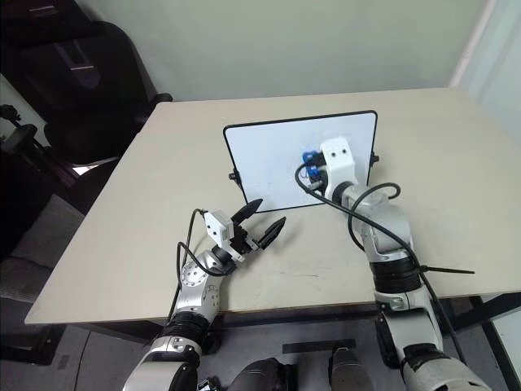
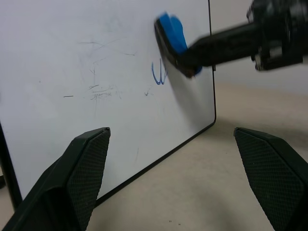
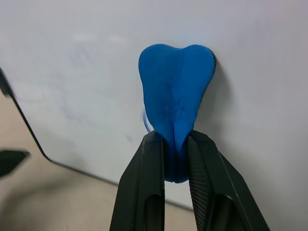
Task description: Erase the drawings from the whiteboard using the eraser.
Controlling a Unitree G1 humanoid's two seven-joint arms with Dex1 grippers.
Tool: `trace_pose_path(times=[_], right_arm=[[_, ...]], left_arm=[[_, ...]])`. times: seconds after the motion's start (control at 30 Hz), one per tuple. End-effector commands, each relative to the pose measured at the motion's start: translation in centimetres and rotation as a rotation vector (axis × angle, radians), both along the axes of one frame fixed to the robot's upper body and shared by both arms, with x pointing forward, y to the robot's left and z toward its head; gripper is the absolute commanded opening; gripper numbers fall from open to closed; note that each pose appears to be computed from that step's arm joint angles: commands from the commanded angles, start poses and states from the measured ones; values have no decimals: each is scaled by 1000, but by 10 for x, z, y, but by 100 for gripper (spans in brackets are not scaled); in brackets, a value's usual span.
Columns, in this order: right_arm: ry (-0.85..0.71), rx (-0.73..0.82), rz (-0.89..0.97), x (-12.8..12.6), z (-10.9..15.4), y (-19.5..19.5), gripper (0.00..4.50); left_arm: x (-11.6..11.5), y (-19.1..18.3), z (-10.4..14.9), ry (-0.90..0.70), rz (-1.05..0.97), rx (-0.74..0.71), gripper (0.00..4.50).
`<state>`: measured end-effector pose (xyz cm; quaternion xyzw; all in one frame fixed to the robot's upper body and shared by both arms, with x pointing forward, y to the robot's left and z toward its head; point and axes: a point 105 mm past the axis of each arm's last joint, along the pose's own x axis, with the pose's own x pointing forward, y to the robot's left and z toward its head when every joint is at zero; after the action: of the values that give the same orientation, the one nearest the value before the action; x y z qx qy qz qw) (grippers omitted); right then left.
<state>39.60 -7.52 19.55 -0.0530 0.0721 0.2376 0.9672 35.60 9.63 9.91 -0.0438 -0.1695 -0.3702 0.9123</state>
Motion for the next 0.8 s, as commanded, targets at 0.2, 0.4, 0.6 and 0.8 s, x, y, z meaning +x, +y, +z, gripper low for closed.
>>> trace_pose_path(times=[0.2,0.4,0.6,0.8], right_arm=[[135,-53,-37,2,-55,-13,43],[79,-40,-25,4,-36,-9,43],[-52,-2,22,5,22,10,43],[-13,-49,52,2,6,18,43]], left_arm=[[-7,0,-16,44,17,-22,450],[-8,3,-16,45,17,-20,450],[-8,3,-16,47,8,-14,450],[-6,2,-16,47,7,-14,450]])
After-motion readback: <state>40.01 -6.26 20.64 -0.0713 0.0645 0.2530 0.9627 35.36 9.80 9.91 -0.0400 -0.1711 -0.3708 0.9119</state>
